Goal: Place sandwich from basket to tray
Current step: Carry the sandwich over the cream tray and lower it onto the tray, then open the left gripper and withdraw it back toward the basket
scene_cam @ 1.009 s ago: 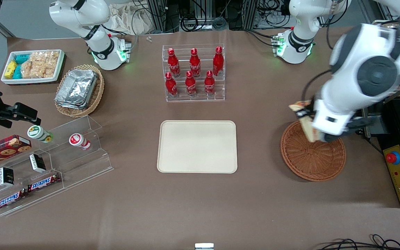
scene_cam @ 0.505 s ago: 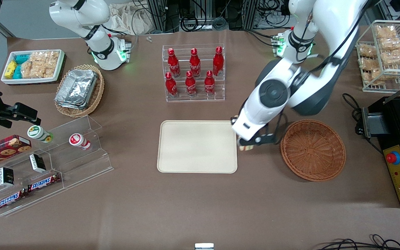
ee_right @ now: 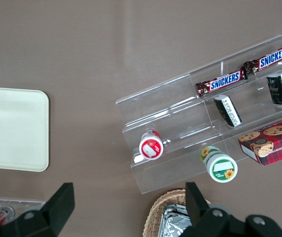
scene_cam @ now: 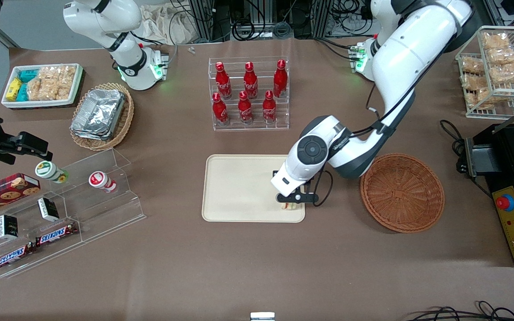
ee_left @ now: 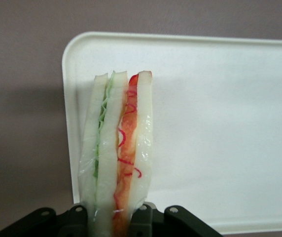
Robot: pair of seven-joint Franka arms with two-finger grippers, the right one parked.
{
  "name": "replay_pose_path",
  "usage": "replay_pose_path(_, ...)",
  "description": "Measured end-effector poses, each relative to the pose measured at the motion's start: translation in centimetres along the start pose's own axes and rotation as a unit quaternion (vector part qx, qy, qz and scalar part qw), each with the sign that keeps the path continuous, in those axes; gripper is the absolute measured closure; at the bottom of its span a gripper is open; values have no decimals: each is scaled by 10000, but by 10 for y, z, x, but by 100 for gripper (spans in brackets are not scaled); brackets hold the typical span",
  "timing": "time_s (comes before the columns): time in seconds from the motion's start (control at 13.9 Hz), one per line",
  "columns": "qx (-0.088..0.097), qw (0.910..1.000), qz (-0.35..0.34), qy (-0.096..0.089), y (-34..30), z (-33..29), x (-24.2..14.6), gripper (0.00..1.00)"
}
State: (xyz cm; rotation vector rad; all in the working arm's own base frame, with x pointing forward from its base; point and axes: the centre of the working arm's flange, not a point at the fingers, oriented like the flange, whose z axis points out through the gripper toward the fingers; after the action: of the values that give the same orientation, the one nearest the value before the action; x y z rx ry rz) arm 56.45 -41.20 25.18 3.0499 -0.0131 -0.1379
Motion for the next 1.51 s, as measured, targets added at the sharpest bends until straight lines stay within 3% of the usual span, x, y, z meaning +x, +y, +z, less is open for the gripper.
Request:
replay_pose_path(0.5,154,9998,38,-142,-4,33,-1,82)
replay_pose_path(0.58,159,9998,-29,-145,-2,35,-2,77)
replay_pose_path(0.94,318,9991,-214,-208,-3,25,0,26)
replay_pose_path(1.15,316,9984,-456,77,-7,-25,14,0)
replay_pose_path(1.23,323,9970,-678,164,-16,-51,21,0)
replay_pose_path(1.51,534,9896,-1328,108,-81,-162,32,0)
